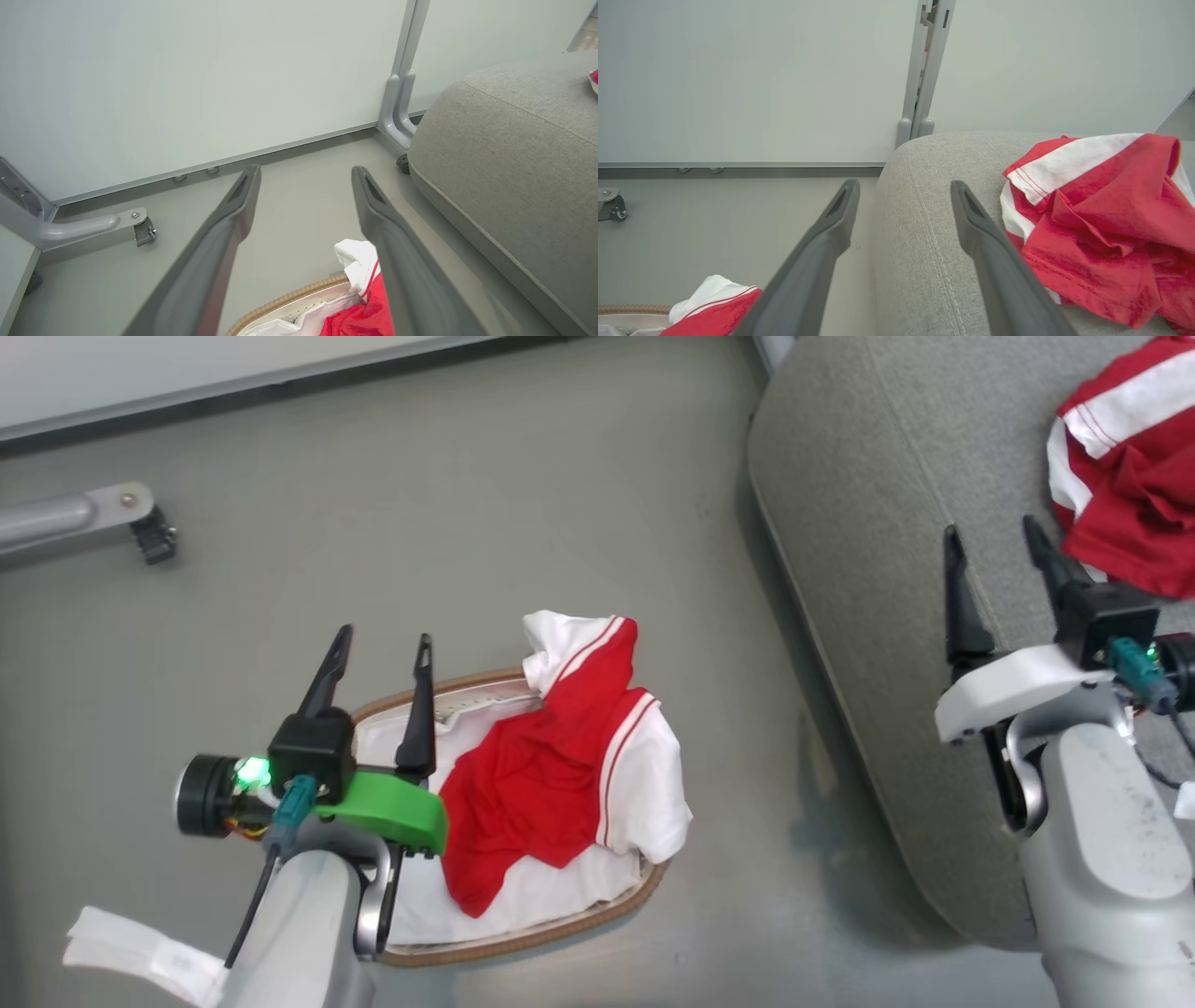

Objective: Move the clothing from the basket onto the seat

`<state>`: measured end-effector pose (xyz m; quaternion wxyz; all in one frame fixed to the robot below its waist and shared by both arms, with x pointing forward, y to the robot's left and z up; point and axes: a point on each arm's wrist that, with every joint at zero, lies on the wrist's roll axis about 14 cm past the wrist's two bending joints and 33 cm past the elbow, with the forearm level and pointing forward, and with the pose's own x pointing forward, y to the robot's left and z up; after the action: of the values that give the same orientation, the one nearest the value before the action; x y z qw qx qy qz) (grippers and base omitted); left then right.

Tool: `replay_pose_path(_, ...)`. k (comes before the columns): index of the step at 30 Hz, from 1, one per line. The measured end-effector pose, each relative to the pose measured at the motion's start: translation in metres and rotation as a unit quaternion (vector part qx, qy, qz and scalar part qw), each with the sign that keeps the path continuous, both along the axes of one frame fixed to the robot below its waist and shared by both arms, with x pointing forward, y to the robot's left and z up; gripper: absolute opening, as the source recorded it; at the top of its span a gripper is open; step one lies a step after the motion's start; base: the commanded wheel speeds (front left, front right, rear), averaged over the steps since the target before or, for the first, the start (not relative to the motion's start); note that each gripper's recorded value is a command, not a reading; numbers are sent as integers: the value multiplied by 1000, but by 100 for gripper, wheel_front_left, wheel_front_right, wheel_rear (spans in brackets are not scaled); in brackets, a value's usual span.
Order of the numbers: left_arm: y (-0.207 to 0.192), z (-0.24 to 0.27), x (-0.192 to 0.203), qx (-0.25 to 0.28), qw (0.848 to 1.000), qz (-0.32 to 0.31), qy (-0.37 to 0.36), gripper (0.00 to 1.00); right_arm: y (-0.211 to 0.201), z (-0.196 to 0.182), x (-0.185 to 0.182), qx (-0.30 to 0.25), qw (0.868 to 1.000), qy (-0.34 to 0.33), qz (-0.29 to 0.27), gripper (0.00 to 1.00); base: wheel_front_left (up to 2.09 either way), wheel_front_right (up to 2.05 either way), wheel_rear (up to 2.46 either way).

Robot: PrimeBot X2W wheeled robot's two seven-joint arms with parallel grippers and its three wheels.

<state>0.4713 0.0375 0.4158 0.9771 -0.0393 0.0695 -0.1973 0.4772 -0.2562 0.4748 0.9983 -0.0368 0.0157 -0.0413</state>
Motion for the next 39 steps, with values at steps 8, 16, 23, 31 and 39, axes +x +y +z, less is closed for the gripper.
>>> replay_pose_path(8, 65, 12, -16, 6, 995, 100, -3, 100, 58, -1, -7, 18, 997, -2, 74, 100, 0, 0, 0)
replay_pose_path(16, 103, 15, -50, 21, 988, 152, 3, 100, 94, -3, -28, 39, 992, 3, 117, 100, 0, 0, 0)
replay_pose_path(23, 123, 20, -76, 28, 984, 179, 0, 100, 114, 1, -45, 54, 989, -2, 139, 100, 0, 0, 0)
replay_pose_path(31, 124, 30, -95, 21, 983, 181, -11, 100, 119, 2, -64, 63, 988, -3, 142, 100, 0, 0, 0)
replay_pose_path(39, 118, 29, -101, 16, 985, 173, -8, 100, 118, -1, -71, 66, 988, 2, 140, 100, 0, 0, 0)
